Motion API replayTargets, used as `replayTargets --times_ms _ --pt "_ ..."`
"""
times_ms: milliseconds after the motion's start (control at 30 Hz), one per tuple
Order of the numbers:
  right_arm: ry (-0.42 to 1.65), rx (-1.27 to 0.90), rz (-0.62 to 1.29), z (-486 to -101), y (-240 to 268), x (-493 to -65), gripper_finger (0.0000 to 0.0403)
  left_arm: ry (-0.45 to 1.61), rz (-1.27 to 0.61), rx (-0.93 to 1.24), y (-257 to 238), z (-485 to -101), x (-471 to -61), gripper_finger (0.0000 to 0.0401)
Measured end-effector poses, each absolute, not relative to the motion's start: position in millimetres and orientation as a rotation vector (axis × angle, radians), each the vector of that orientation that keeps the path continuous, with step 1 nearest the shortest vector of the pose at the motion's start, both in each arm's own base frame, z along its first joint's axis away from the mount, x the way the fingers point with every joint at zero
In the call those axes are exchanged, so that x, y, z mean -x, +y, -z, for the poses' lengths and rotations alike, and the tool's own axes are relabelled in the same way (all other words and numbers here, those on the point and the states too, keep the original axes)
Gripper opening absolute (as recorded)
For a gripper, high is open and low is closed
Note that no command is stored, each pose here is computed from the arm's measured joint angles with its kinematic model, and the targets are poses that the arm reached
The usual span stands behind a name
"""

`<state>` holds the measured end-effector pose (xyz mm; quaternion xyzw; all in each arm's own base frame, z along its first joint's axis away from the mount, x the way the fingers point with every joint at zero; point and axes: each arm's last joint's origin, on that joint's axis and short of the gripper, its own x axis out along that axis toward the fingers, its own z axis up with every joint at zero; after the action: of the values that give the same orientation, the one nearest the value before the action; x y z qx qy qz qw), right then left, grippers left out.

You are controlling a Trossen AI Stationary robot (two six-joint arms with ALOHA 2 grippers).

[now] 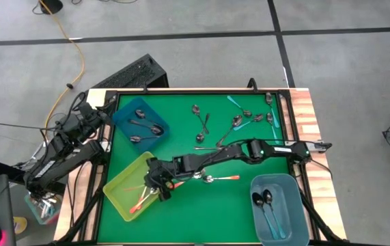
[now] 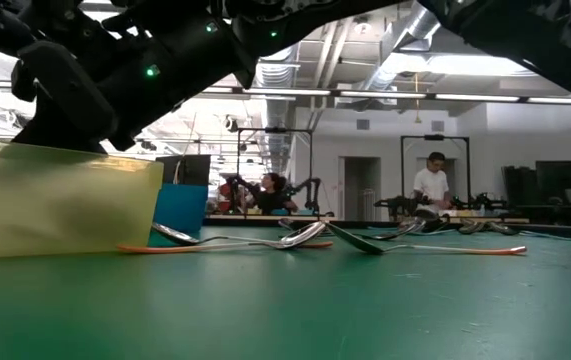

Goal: Sort silverware by color (type)
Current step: Put the orange spoon into the green bin, then put the blue spoon into the blue bin

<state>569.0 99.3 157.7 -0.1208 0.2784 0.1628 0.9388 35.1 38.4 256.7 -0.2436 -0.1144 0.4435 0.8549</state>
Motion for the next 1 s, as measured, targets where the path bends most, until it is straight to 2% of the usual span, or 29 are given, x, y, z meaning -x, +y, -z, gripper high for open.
replayTargets --times_ms 700,833,1000 --pt "0.598 0.248 -0.342 -150 99 -569 0.0056 -0.240 -0.933 0.511 38 -257 -35 0.0000" --pt "0.604 0.253 -0.331 -176 92 -566 0.0057 -0.241 -0.933 0.512 38 -257 -35 0.0000" --pt "0.545 0.290 -0.269 -264 68 -545 0.0057 -0.242 -0.931 0.512 38 -257 -35 0.0000"
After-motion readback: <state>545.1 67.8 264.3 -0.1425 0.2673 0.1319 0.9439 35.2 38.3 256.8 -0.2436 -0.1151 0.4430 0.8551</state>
